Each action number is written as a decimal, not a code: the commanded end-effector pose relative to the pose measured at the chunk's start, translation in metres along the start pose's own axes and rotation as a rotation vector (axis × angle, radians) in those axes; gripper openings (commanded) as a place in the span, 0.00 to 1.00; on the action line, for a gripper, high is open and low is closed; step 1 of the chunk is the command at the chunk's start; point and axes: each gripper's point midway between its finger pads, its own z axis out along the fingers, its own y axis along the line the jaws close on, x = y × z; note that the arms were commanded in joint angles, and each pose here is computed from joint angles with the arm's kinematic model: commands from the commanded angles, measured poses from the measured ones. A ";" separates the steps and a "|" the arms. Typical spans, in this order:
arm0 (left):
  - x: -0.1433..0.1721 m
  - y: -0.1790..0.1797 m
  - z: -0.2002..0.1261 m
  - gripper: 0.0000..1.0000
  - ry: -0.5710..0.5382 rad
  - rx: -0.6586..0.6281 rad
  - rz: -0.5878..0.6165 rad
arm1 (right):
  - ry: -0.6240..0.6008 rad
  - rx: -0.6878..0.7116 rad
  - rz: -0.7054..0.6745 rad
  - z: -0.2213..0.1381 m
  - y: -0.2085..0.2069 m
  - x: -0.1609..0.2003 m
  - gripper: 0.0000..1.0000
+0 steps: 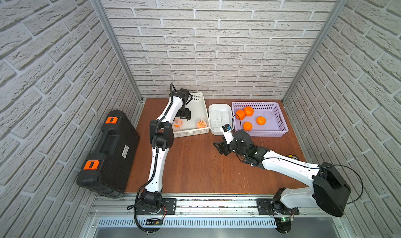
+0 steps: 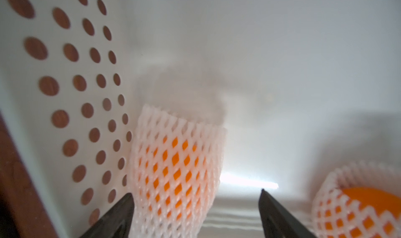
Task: Remove foam nets from oranges
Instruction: Adjust the orange in the basket, then pick up the orange from the basket.
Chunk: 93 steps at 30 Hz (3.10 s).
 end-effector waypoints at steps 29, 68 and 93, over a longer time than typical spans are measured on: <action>-0.009 0.000 -0.026 0.90 -0.094 -0.095 0.002 | -0.034 -0.038 -0.020 -0.001 0.009 -0.017 0.69; 0.004 -0.013 0.023 0.79 0.051 0.017 -0.068 | -0.044 -0.016 -0.006 -0.003 0.004 -0.017 0.71; 0.009 -0.027 0.022 0.61 0.053 0.019 -0.107 | -0.137 0.094 0.167 -0.021 -0.042 -0.019 1.00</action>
